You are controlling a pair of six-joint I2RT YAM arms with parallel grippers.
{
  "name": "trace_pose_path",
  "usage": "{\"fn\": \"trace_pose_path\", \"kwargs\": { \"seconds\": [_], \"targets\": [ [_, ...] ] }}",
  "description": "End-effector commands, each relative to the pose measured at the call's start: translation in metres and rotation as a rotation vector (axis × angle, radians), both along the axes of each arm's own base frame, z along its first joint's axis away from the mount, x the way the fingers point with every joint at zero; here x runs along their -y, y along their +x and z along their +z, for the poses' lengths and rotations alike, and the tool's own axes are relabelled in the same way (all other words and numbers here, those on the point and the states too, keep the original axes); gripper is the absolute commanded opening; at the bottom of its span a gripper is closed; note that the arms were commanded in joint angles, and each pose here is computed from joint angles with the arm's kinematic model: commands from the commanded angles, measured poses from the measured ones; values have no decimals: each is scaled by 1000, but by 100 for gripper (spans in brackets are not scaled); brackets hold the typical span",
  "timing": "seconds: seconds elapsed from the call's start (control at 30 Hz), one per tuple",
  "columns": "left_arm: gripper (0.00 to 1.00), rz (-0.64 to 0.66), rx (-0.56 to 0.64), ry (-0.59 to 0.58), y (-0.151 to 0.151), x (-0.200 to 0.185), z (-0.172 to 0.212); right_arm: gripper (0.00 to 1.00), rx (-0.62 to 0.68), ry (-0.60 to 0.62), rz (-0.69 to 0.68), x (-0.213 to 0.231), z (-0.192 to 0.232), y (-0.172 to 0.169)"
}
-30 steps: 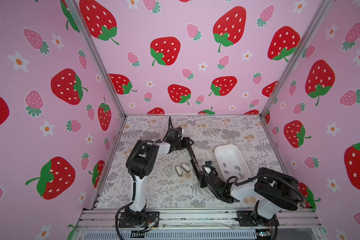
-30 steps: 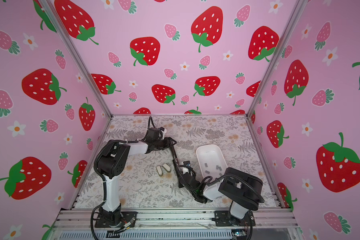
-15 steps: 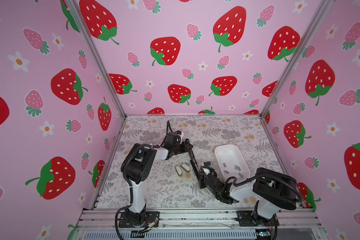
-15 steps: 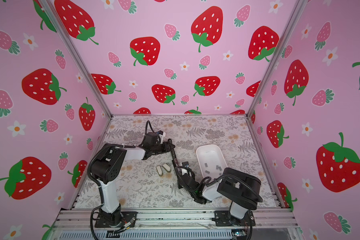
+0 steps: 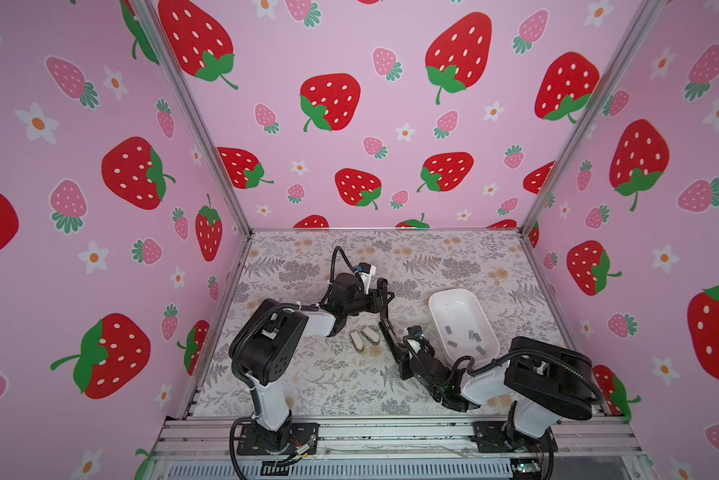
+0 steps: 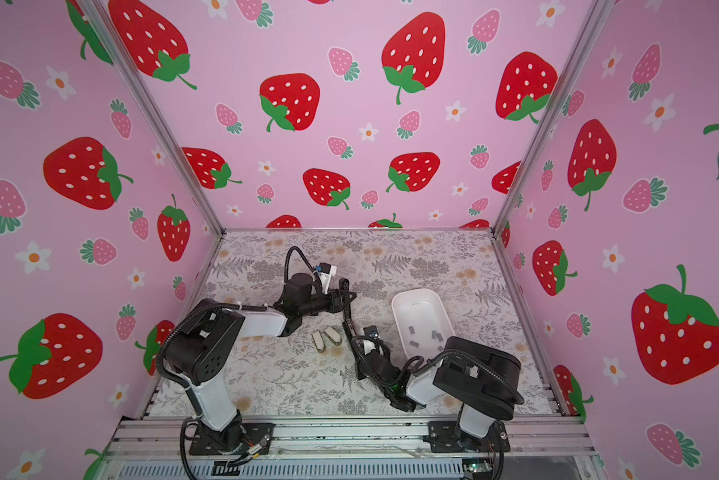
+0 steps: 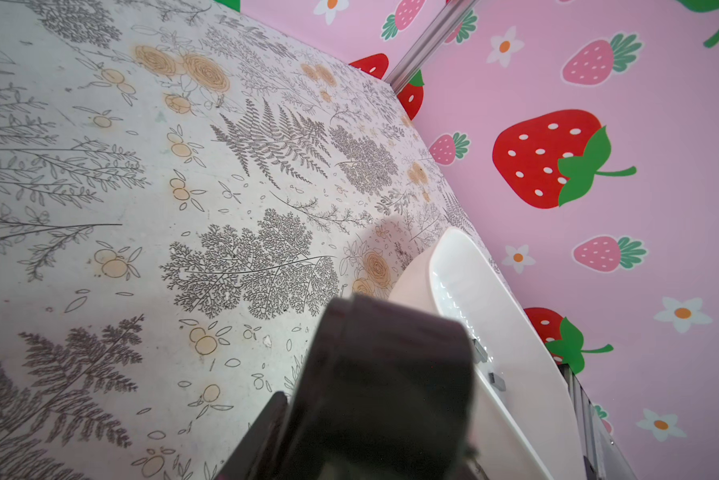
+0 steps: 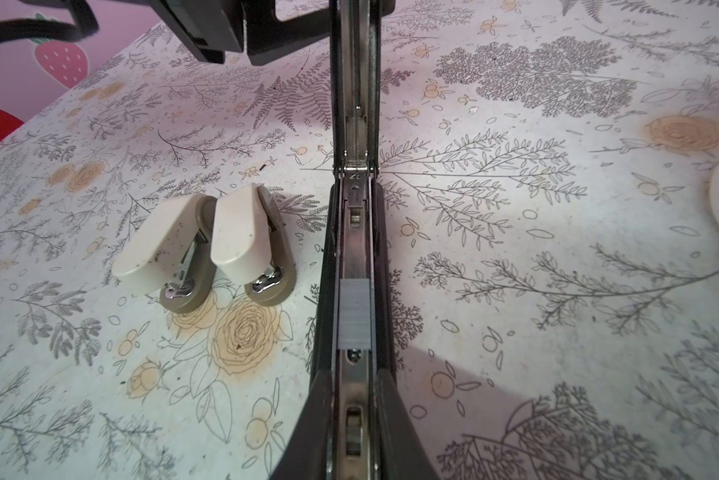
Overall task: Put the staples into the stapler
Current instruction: 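Bring the left gripper over the long black stapler's top while the right gripper holds it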
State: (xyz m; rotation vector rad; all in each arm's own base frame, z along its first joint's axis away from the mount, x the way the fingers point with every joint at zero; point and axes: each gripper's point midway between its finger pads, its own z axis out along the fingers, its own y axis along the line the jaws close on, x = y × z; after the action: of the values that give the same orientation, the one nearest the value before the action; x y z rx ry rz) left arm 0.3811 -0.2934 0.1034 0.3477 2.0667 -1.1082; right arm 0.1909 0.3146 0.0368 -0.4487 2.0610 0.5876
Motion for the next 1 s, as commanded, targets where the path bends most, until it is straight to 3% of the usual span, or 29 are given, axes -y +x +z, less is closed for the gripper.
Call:
{"fn": "trace_pose_path", "kwargs": {
  "seconds": [0.0,0.17,0.37,0.57,0.8,0.97],
  "targets": [
    [48,-36,140,-13,-4,6,18,4,-19,-60,48,5,-18,-12],
    [48,-57,209,-6,-12,7,19,8,2,-62,57,5,-16,-13],
    [48,-66,261,31,-21,9,18,22,29,-64,57,6,-8,-16],
    [48,-75,294,50,-26,9,19,29,55,-78,54,5,-2,-20],
    [48,-95,332,51,-35,11,23,29,73,-81,50,5,1,-23],
    [48,-111,355,64,-40,13,22,21,82,-86,40,8,1,-22]
  ]
}}
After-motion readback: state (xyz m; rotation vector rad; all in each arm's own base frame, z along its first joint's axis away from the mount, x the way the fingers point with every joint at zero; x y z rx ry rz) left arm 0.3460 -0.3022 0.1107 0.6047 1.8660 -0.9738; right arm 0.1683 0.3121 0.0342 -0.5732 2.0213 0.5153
